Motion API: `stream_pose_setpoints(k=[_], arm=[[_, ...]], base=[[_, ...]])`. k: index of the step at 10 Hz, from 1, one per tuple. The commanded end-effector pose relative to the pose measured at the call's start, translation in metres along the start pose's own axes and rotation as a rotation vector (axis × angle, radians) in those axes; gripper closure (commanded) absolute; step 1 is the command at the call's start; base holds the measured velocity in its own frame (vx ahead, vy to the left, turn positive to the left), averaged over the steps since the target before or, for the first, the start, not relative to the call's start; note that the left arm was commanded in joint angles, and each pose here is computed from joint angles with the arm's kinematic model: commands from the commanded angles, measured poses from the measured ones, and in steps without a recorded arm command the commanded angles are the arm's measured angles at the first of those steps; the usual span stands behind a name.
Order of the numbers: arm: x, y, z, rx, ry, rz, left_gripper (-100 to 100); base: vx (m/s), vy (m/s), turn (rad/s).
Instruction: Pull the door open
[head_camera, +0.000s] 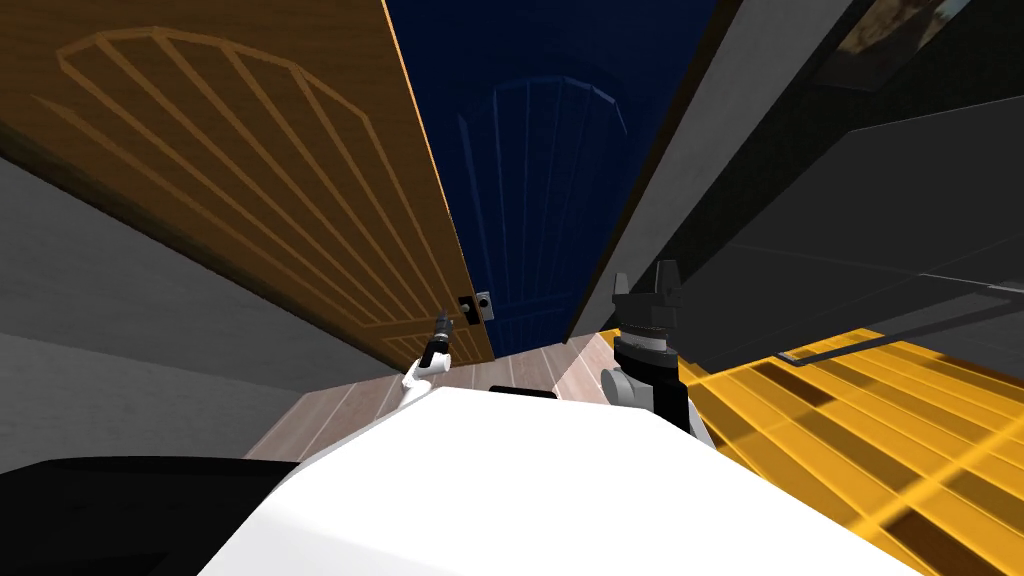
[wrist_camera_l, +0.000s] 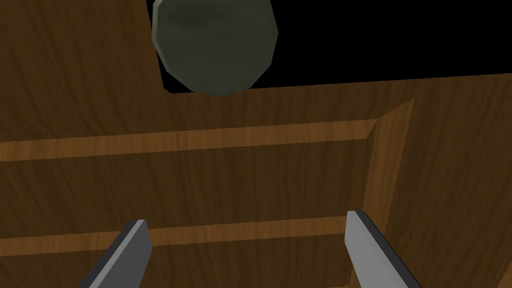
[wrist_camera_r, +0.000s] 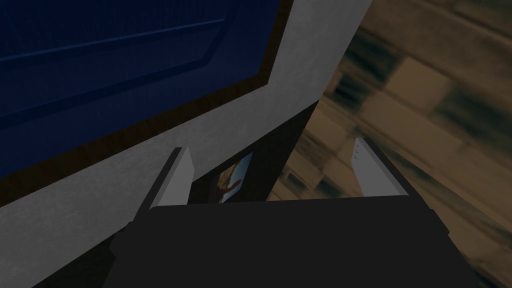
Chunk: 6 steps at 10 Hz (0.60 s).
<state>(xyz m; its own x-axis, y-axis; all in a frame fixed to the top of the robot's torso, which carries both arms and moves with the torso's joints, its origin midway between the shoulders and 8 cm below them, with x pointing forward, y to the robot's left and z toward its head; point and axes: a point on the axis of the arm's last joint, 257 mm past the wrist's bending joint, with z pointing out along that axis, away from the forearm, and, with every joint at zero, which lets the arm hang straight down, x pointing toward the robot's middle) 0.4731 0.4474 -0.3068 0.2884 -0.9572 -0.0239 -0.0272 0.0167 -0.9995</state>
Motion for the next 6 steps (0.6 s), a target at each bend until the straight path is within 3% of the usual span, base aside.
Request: stream_pose_setpoints(k=[1,2,3,6], arm=[[0.028,-0.010,0.0087,0.023,0.036,-0.017,-100],[0.017,-0.002,0.0044,0.011,0.021,-0.010,-100],[0.017,-0.002,0.0044,0.011,0.021,-0.010,100],[0.017,-0.002,0.0044,0.011,0.021,-0.010,100]], base=[[0.259,-0.139,-0.199],[0.112,-0.068,-0.029],[-0.011,0.010,0.033],[-0.033,0.016,-0.017]])
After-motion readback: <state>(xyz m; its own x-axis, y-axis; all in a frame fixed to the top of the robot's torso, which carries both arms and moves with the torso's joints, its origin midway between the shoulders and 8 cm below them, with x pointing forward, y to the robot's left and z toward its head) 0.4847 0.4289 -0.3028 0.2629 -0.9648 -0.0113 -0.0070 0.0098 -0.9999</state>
